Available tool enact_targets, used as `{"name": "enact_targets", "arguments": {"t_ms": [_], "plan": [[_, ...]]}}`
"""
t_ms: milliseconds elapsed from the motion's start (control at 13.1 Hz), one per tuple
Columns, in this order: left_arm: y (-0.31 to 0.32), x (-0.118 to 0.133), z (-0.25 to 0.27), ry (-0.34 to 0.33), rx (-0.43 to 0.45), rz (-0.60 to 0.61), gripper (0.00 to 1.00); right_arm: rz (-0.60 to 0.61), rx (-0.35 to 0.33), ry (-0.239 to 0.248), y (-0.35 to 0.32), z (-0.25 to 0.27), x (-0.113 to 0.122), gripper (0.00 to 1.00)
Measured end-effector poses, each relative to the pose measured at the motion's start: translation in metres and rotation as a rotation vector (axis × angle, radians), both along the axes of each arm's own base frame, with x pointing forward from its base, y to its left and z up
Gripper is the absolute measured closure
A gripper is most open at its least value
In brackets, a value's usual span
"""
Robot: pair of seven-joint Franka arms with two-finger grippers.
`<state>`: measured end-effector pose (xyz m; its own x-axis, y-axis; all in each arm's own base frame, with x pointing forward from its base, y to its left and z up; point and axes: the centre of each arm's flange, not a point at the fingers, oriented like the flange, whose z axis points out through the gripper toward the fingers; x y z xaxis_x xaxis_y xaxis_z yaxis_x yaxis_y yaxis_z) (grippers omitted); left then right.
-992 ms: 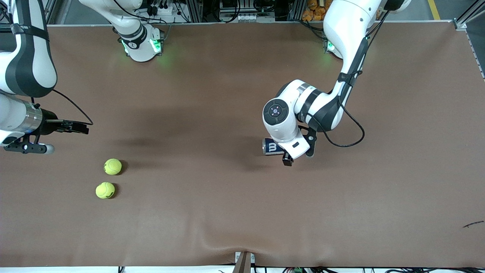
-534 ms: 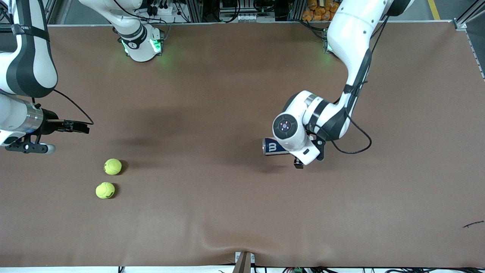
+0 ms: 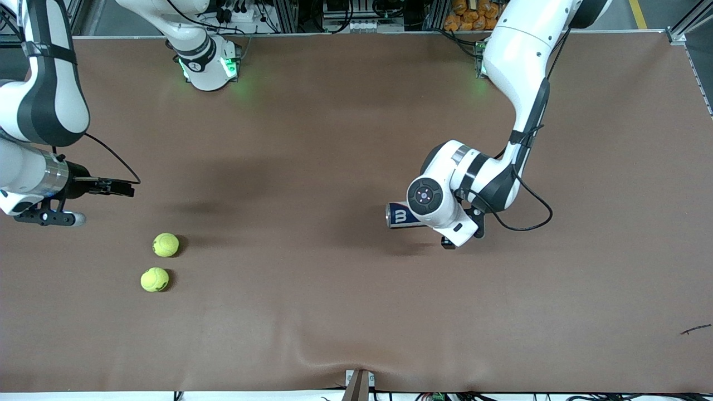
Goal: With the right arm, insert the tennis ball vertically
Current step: 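Move the left gripper over the white can while the right gripper moves out, then lower the left gripper and close it around the white can's body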
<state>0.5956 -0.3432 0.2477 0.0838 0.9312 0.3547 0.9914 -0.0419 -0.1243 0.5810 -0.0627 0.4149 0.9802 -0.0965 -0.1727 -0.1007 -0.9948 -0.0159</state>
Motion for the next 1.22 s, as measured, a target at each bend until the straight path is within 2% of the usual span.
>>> {"name": "enact_targets", "arguments": {"t_ms": [153,458,687,916,1221], "plan": [[-0.009,-0.004,0.005,-0.001,0.005,0.005,0.0,-0.007,-0.003,-0.018,-0.001,-0.015,0.001,0.0],[-0.014,-0.012,0.01,0.032,0.036,0.009,0.0,-0.093,-0.018,-0.016,0.007,-0.041,0.009,0.0],[-0.029,-0.017,0.015,0.016,0.03,0.004,0.0,-0.104,-0.023,-0.043,0.012,-0.071,0.02,0.0],[-0.031,-0.015,0.019,0.01,0.027,0.004,0.0,-0.099,-0.024,-0.046,0.014,-0.103,0.027,0.0],[-0.032,-0.02,-0.01,0.037,0.053,0.02,0.0,-0.095,-0.025,-0.052,0.017,-0.094,0.029,0.0]]}}
